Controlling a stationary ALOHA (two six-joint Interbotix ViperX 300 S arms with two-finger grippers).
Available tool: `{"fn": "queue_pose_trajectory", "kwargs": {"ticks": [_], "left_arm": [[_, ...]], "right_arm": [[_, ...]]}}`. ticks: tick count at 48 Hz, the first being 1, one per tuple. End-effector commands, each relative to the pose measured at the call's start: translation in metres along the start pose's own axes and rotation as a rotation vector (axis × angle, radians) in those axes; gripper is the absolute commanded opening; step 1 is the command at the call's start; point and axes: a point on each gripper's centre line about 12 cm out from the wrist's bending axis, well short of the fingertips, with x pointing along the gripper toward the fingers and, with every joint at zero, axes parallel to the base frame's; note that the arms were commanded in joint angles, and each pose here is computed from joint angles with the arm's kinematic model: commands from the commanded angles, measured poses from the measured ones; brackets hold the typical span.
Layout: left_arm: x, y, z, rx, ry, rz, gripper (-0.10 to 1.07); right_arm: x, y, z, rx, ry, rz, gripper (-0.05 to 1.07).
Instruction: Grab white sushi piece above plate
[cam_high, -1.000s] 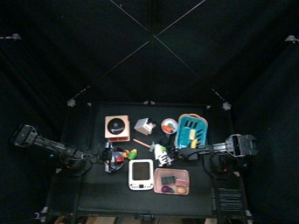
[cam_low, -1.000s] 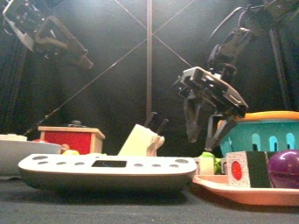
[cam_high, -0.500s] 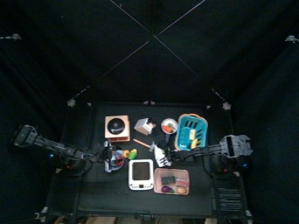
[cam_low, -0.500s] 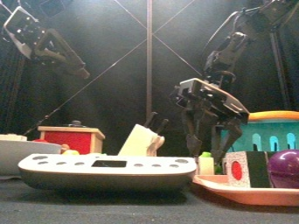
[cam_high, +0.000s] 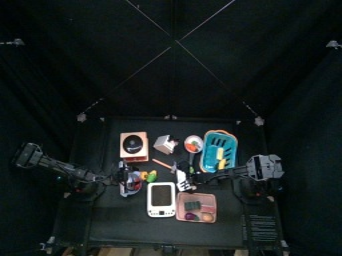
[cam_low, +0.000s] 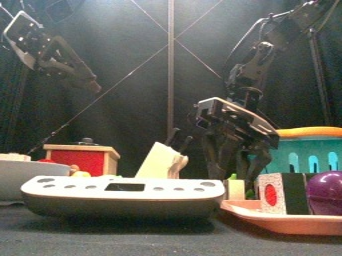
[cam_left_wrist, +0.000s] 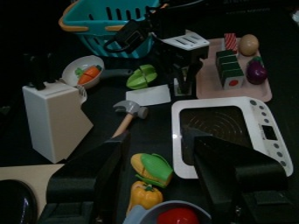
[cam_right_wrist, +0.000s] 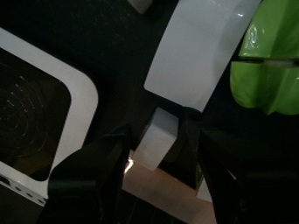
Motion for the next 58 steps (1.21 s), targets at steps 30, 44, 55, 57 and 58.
{"fn": "queue_pose_trajectory", "kwargs": {"ticks": [30,44,55,57,58], "left_arm": [[0.0,0.002,0.005,-0.029,-0.004,0.013,0.87],[0.001,0.003,0.004,-0.028,-0.001,0.018,0.87],[0.001,0.003,0.002,-0.025,0.003,0.018,0.87],[0.001,0.003,0.002,-0.025,0.003,0.017,0.87],[0.0,0.003,0.002,-0.025,0.002,0.017,0.87]], "right_arm": [[-0.035,0.017,0.01,-0.024,-0.05,0.07,0.6],[-0.038,0.018,0.009,-0.037,-0.058,0.072,0.6],[-0.041,0.018,0.009,-0.043,-0.061,0.077,0.6],[-0.041,0.019,0.01,-0.044,-0.064,0.08,0.6],[-0.043,0.019,0.01,-0.046,-0.066,0.082,0.6]]}}
